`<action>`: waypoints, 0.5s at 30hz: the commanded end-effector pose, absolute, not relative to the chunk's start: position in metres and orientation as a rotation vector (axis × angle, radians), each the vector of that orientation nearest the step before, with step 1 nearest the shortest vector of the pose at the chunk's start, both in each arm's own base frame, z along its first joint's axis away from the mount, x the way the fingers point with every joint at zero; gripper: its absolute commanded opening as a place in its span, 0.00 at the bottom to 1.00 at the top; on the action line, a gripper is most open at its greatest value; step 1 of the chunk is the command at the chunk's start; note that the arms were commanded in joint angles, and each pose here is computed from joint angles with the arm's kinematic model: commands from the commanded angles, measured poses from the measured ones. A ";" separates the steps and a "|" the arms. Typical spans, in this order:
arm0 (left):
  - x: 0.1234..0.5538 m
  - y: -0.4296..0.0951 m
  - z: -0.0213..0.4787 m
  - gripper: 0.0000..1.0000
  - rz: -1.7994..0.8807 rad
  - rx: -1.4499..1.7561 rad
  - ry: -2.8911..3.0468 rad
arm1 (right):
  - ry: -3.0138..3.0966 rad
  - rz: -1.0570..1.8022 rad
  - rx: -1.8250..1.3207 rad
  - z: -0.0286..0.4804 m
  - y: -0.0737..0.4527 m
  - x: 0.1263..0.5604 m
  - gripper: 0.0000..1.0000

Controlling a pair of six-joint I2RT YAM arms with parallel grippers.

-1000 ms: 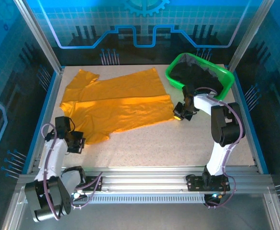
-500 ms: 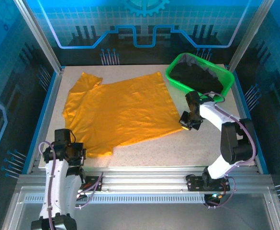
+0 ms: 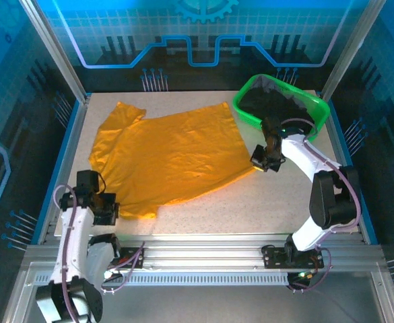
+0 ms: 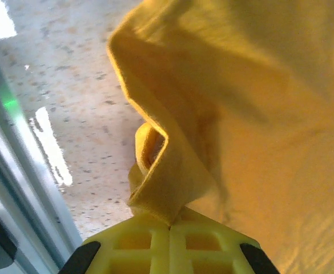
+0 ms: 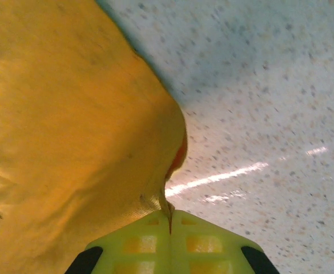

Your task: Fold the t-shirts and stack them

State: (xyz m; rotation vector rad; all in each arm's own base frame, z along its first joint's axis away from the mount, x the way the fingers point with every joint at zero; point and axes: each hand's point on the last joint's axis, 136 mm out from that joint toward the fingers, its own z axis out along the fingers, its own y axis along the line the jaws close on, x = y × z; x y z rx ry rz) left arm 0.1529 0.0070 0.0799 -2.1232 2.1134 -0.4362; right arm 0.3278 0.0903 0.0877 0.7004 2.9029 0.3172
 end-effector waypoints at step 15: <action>0.257 0.049 0.116 0.00 -0.421 -1.815 2.172 | 2.890 0.343 0.700 0.096 0.112 0.397 0.00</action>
